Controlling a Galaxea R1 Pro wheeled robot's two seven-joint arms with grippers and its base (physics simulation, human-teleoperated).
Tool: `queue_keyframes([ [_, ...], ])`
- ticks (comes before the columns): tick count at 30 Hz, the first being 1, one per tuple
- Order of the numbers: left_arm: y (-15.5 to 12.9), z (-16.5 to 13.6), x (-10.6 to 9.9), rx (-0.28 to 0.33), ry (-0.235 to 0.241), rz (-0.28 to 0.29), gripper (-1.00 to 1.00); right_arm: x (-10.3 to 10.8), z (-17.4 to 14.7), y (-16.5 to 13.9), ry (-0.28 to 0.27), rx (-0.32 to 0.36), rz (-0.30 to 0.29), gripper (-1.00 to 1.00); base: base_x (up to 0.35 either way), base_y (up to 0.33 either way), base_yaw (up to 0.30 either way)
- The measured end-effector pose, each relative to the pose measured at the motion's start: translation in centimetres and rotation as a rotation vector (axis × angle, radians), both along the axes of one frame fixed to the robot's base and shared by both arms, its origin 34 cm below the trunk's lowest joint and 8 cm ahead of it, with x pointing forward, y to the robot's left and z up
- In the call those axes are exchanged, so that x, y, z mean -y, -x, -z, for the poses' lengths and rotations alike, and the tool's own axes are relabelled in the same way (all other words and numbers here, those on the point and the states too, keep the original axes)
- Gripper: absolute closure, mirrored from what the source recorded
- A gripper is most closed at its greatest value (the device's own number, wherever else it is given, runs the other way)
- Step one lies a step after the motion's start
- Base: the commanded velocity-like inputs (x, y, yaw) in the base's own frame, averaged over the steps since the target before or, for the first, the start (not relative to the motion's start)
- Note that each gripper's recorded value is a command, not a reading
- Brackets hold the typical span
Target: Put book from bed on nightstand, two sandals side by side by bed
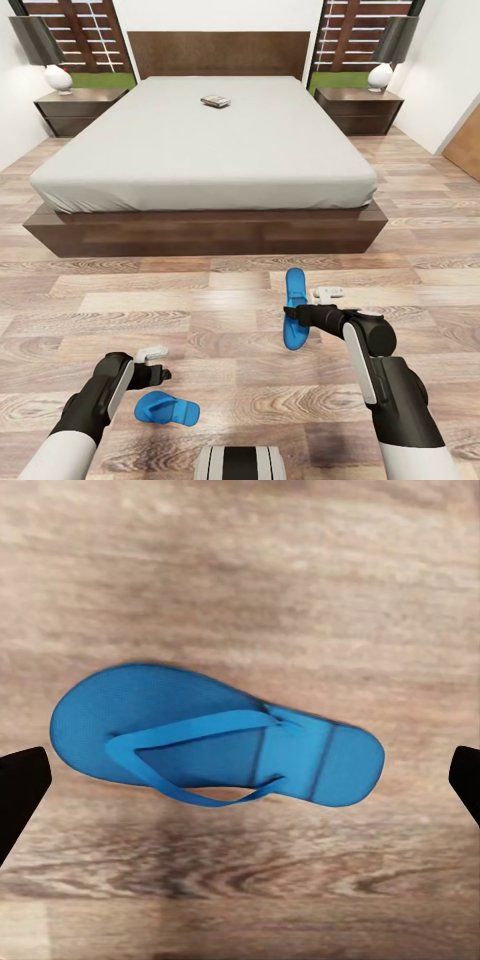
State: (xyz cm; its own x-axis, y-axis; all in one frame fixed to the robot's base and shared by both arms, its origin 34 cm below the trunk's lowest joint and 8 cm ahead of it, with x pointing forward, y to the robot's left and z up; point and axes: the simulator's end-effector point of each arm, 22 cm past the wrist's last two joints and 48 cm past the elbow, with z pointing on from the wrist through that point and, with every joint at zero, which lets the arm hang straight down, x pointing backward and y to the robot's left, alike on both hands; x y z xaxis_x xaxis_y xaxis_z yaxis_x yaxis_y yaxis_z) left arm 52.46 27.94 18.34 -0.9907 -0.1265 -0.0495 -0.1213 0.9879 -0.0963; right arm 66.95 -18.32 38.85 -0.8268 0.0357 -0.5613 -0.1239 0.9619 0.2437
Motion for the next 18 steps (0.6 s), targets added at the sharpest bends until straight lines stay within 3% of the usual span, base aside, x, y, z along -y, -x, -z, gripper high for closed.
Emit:
queue_keyframes([
  [5,-0.3,-0.1,0.1,0.005,0.0,0.006,-1.0,0.0,0.0,0.0,0.0,0.001,0.0,1.0,0.0,0.016,0.0],
  [13,1.2,0.3,0.1,-0.014,-0.006,0.033,-1.0,0.1,-0.1,-0.1,0.001,0.0,0.001,1.0,0.0,0.25,0.0],
  [18,1.3,0.3,0.2,-0.016,-0.006,0.036,-1.0,0.1,-0.1,-0.2,0.002,0.001,0.002,1.0,0.0,0.101,0.0],
])
